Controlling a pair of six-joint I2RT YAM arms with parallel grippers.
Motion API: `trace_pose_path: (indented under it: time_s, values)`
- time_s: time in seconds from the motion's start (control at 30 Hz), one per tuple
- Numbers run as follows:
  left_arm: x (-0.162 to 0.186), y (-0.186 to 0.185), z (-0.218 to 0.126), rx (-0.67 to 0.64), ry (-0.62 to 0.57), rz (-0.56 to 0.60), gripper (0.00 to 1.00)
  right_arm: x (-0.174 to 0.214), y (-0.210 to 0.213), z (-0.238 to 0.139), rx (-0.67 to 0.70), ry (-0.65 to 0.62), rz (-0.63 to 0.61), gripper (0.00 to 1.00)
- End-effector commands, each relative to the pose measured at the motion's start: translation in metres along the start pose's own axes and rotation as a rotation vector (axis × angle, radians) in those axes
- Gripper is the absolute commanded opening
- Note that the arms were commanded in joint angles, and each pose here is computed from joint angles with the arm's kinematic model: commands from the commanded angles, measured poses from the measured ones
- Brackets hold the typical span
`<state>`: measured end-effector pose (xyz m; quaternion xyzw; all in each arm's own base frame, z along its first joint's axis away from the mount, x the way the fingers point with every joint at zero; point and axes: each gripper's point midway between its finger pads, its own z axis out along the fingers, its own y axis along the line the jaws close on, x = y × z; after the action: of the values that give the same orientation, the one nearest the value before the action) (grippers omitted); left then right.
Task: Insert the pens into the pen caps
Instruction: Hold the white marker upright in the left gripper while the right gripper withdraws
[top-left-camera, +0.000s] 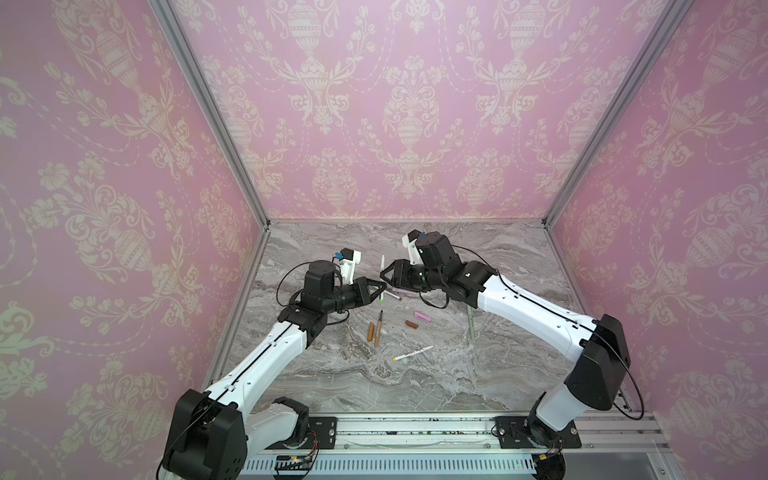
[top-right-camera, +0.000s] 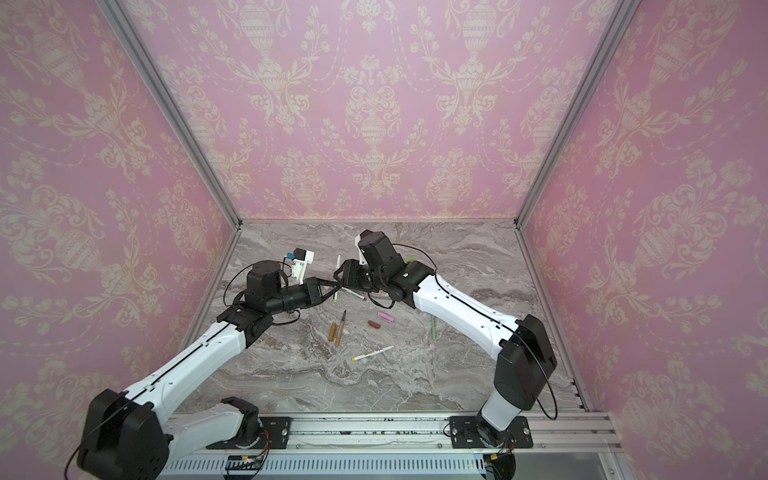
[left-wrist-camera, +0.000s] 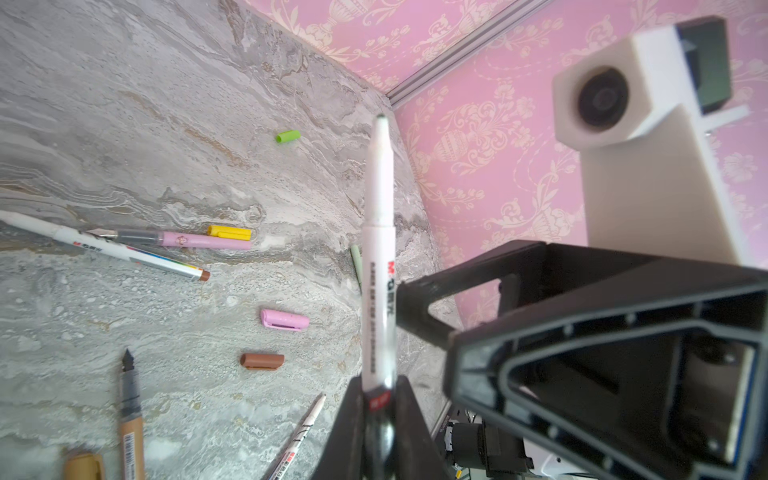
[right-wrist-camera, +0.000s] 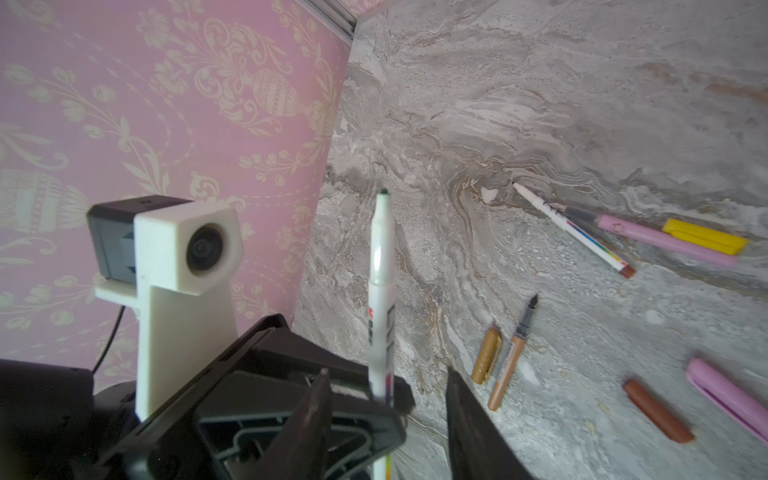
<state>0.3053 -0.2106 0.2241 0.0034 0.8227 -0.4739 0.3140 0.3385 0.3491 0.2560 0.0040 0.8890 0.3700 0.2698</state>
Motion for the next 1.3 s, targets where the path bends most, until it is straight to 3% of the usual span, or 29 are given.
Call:
trace_pose_path:
  time_s: [0.0, 0.2, 0.37, 0.5, 0.57, 0.7, 0.9, 1.27]
  values:
    - [-0.004, 0.027, -0.005, -0.175, -0.009, 0.076, 0.0, -0.027, -0.056, -0.031, 0.291, -0.076, 0.025, 0.54]
    - [0.0, 0.043, -0.009, -0.264, 0.013, 0.177, 0.0, -0.055, -0.15, -0.034, 0.651, -0.044, 0.124, 0.57]
    - [0.003, 0.05, -0.005, -0.278, 0.031, 0.193, 0.0, -0.093, -0.185, -0.011, 0.763, 0.004, 0.079, 0.57]
    - [0.006, 0.056, -0.001, -0.283, 0.047, 0.202, 0.0, -0.12, -0.176, 0.036, 0.612, 0.122, -0.178, 0.58]
    - [0.006, 0.058, 0.002, -0.286, 0.055, 0.199, 0.0, -0.125, -0.189, 0.046, 0.611, 0.17, -0.201, 0.62]
    - [0.007, 0.062, 0.006, -0.289, 0.065, 0.195, 0.0, -0.134, -0.214, 0.07, 0.499, 0.216, -0.092, 0.64]
    - [0.005, 0.067, 0.014, -0.301, 0.078, 0.184, 0.0, -0.13, -0.257, 0.08, 0.539, 0.182, 0.167, 0.61]
    - [0.003, 0.073, 0.026, -0.301, 0.104, 0.168, 0.0, -0.115, -0.299, 0.108, 0.633, 0.17, 0.243, 0.5]
